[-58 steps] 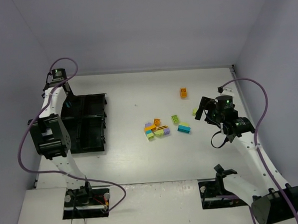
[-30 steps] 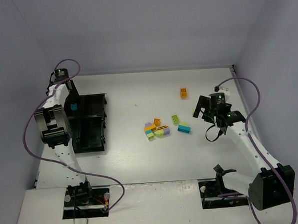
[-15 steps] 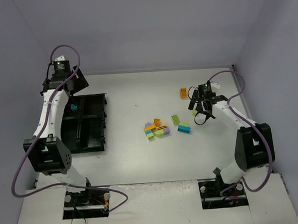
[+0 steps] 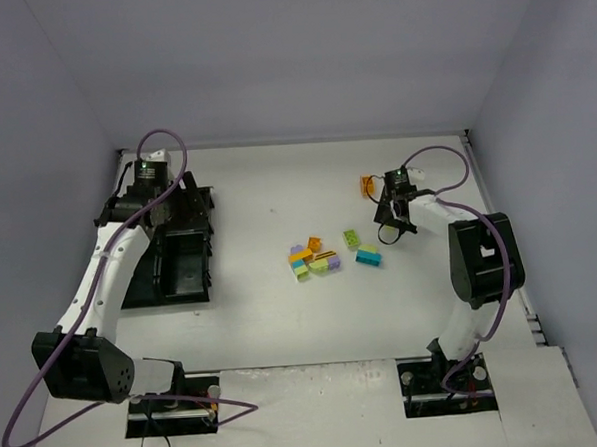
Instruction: Sort the legos into containers by color
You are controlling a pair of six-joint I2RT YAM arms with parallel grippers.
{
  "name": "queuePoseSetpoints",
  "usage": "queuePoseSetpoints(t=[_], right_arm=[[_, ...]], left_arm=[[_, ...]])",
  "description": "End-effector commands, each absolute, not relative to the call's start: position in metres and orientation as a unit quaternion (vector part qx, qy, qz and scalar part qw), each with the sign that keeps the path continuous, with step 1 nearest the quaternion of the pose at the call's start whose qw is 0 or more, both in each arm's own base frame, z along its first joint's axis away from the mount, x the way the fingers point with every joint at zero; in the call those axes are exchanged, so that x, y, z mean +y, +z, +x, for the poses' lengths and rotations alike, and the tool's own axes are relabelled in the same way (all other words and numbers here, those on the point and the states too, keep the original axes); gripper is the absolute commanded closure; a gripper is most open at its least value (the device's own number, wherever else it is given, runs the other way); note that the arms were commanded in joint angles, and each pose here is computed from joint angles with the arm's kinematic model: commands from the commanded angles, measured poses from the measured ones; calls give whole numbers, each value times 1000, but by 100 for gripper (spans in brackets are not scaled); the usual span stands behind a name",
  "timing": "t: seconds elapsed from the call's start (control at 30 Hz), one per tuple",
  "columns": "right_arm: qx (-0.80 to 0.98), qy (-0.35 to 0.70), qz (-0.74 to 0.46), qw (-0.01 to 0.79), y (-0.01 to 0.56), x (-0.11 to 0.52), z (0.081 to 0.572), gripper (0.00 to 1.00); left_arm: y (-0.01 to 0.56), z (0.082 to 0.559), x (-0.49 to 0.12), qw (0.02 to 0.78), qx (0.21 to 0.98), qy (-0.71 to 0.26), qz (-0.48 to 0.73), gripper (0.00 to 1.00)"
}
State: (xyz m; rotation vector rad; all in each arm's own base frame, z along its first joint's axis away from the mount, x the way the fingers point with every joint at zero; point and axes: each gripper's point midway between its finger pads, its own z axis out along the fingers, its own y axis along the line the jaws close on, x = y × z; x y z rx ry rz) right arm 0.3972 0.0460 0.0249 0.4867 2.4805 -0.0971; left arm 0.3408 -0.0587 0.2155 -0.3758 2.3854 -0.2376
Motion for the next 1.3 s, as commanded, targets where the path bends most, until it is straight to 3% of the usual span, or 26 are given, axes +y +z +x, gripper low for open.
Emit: queuePoseSetpoints(t=[0.0, 0.13, 0.27, 0.5, 0.7, 0.97, 1.27], right_arm=[[916, -24, 179, 357, 47, 49, 431, 49], [918, -15, 164, 360, 44, 53, 433, 69], [918, 6, 142, 371, 54, 63, 433, 100], [884, 150, 49, 439, 136, 117, 427, 100], [834, 286, -69, 467, 209, 169, 393, 100], [770, 415, -182, 448, 262, 215, 341, 100], [727, 480, -240, 429, 299, 252, 304, 100]], left_arm=[[237, 333, -68, 379, 910, -114, -124, 29], [240, 326, -80, 383, 908, -137, -99, 29], [242, 323, -87, 388, 907, -147, -73, 29], [264, 321, -125, 435, 882, -176, 38, 29], [292, 313, -177, 484, 828, -248, 136, 29], [326, 288, -233, 556, 732, -267, 288, 29], [335, 267, -290, 577, 653, -277, 405, 29]])
